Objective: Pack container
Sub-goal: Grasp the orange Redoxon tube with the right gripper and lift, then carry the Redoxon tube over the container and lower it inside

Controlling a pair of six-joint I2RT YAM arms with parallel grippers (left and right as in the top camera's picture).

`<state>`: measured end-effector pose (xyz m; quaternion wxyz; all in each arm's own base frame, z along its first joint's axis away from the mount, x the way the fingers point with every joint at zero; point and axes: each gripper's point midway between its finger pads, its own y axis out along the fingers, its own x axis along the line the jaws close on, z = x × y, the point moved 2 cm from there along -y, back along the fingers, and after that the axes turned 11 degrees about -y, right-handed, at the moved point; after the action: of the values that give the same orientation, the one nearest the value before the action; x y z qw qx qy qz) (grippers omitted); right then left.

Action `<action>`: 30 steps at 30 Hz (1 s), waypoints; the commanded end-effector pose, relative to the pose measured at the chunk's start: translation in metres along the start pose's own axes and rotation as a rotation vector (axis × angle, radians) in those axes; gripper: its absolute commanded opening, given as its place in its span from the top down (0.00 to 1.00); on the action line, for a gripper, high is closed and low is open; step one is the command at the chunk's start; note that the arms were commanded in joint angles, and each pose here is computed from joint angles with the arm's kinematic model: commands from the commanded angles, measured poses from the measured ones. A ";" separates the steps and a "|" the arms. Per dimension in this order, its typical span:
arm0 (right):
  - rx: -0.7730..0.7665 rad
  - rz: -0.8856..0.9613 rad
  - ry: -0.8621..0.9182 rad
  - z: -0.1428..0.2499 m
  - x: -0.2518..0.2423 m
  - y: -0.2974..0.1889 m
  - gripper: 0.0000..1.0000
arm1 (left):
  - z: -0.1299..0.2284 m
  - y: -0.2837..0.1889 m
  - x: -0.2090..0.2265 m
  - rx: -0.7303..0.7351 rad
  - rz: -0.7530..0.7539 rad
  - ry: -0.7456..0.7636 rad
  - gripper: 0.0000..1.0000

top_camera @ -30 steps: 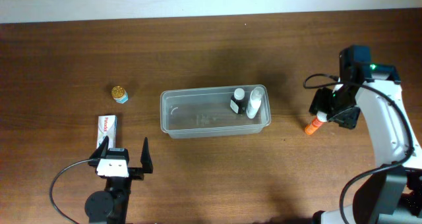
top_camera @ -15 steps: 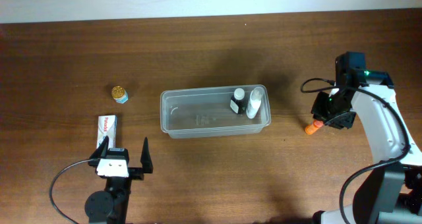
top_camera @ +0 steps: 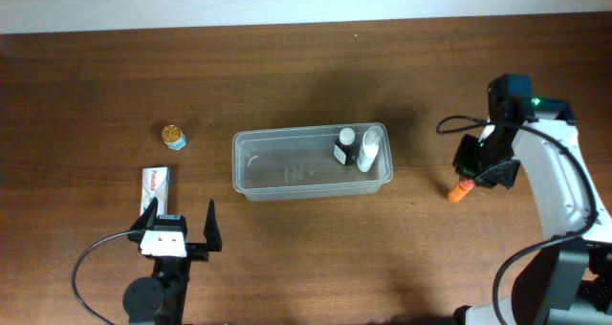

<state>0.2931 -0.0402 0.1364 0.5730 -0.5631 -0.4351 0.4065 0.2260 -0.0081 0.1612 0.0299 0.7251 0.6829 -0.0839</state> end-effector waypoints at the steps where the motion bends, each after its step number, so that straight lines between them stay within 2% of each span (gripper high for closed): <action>1: -0.085 -0.091 -0.047 -0.016 0.018 -0.043 0.88 | 0.002 0.000 0.000 0.004 0.005 0.015 0.01; 7: -0.110 -0.280 -0.183 -0.006 0.058 -0.103 0.88 | 0.002 0.000 0.000 0.004 0.005 0.015 0.01; 14: -0.181 -0.317 -0.346 0.015 0.102 -0.149 0.88 | 0.002 0.000 0.000 0.004 0.005 0.015 0.01; 20: -0.183 -0.326 -0.495 0.036 0.148 -0.148 0.87 | 0.002 0.000 0.000 0.003 0.005 0.015 0.00; 30: -0.216 -0.150 -0.516 0.037 0.186 -0.119 0.87 | 0.002 0.000 0.000 0.003 0.005 0.015 0.01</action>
<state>0.3024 0.1471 0.2746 0.4143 -0.4285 -0.6800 0.4270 0.2260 -0.0081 0.1612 0.0298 0.7251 0.6829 -0.0837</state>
